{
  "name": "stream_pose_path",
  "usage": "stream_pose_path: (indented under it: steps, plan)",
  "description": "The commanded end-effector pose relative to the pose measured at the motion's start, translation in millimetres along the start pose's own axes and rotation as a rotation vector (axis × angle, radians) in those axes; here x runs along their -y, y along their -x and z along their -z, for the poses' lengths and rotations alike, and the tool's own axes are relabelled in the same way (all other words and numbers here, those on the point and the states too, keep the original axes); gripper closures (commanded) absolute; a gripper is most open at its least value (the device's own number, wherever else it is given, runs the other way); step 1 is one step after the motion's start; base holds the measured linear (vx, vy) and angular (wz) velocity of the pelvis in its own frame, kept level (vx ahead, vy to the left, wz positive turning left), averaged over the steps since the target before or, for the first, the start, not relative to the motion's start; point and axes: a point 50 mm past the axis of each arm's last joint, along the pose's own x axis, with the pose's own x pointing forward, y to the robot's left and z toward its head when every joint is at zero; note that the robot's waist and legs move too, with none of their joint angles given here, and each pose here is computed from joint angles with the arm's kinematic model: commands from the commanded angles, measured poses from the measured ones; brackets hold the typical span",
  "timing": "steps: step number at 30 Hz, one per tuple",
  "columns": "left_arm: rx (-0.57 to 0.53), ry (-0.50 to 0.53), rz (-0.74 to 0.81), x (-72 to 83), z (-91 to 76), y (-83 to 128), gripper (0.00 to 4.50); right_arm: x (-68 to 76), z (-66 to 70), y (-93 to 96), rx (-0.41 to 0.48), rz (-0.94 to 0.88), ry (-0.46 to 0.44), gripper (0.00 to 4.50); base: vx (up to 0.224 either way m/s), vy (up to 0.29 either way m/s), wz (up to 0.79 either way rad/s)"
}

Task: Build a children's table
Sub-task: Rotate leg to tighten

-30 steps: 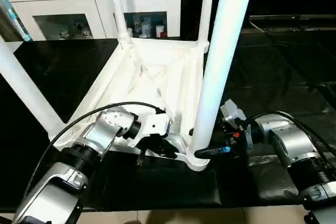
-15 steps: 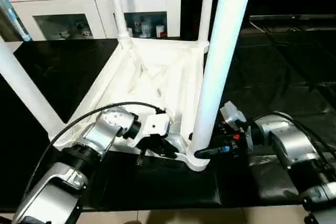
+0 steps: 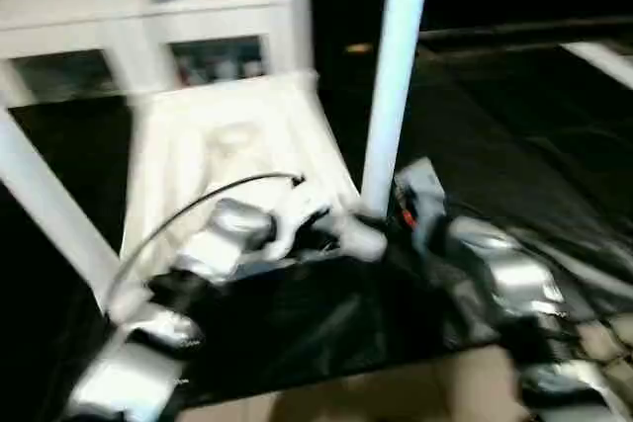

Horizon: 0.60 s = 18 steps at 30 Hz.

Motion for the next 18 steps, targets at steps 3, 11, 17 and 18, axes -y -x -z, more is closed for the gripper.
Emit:
stream_pose_path:
  steps: [3,11,17,18]
  plan:
    - [0.136,0.000,-0.052,15.4,-43.8,-25.2,4.50,-32.6,16.7,-29.4,-0.099,0.026,-0.123,2.50,0.000,0.000,0.00]
    - [0.117,-0.020,-0.078,12.4,-41.0,-23.1,4.50,-28.1,13.6,-26.2,-0.048,0.052,-0.160,1.79,0.000,0.000,0.00]
    - [0.068,-0.063,-0.026,5.8,-24.2,-9.5,4.50,-18.9,14.7,-6.3,0.001,-0.058,-0.100,1.37,0.000,0.000,0.00]
    - [0.068,-0.063,-0.026,5.8,-24.2,-9.5,4.50,-18.9,14.7,-6.3,0.001,-0.058,-0.100,1.26,0.000,0.000,0.00]
